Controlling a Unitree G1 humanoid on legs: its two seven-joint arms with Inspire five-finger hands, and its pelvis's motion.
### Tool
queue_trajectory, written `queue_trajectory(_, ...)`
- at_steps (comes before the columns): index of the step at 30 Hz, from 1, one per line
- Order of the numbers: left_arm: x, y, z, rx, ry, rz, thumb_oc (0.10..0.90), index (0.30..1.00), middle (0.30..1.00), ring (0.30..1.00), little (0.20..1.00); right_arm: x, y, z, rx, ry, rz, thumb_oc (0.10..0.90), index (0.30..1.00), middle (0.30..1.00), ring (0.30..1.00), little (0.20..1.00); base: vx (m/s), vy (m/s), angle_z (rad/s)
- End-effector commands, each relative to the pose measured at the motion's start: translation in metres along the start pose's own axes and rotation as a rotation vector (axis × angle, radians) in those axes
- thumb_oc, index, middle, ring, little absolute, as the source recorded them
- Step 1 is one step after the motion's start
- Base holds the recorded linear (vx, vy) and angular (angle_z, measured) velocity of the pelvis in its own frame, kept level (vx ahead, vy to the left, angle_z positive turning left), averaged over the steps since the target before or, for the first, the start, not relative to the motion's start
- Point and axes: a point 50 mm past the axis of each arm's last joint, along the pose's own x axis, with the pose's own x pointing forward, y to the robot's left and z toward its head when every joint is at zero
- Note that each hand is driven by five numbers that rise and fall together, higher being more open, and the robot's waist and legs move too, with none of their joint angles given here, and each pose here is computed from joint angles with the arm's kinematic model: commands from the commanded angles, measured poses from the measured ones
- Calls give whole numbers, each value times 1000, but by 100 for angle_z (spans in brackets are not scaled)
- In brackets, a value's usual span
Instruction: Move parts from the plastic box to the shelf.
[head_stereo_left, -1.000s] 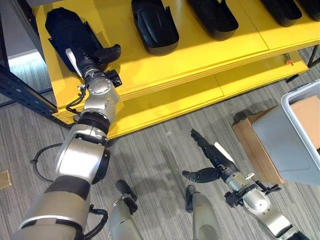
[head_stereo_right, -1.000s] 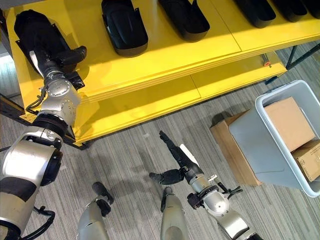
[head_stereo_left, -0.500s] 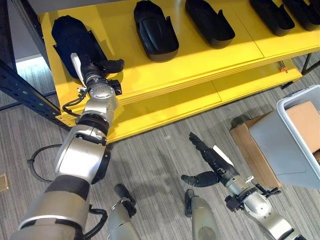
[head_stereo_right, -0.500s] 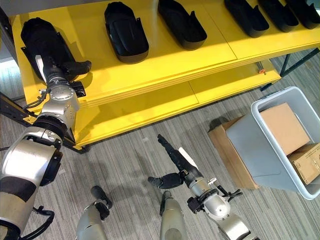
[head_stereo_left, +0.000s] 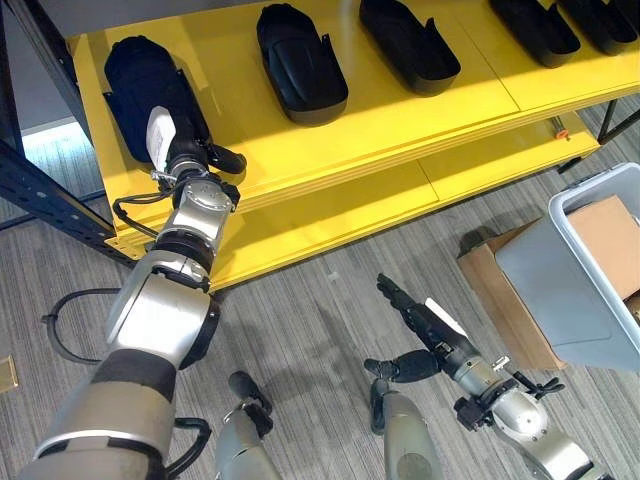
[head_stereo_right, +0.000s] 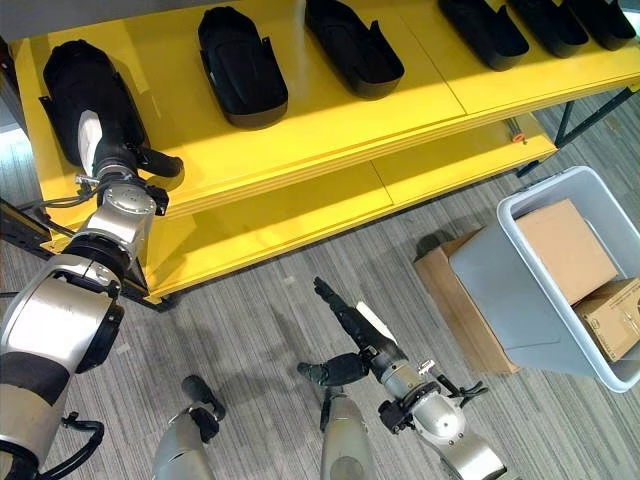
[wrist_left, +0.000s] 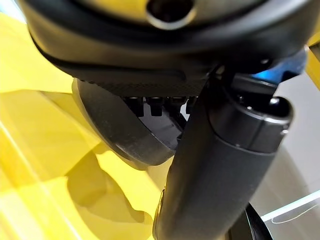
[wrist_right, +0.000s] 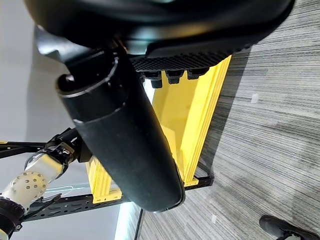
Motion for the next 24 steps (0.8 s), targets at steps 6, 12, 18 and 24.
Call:
queue_trajectory(6,13,37,-2,-216,67,119,900,1000,1000,1000,1000,6,-24,51,-26,-274,-58,900,1000,1000,1000,1000,0,0,0)
queue_trajectory(12,19,57,41,-625,-23,160,900,1000,1000,1000,1000,7,-26,46,-34,-256,-94,900,1000,1000,1000,1000,0,0,0)
queue_trajectory(18,21,73,67,-849,-86,169,900,1000,1000,1000,1000,9,-28,45,-46,-250,-110,900,1000,1000,1000,1000,0,0,0)
queue_trajectory(24,19,79,87,-977,-138,144,900,1000,1000,1000,1000,10,-28,42,-61,-234,-119,900,1000,1000,1000,1000,-1,0,5)
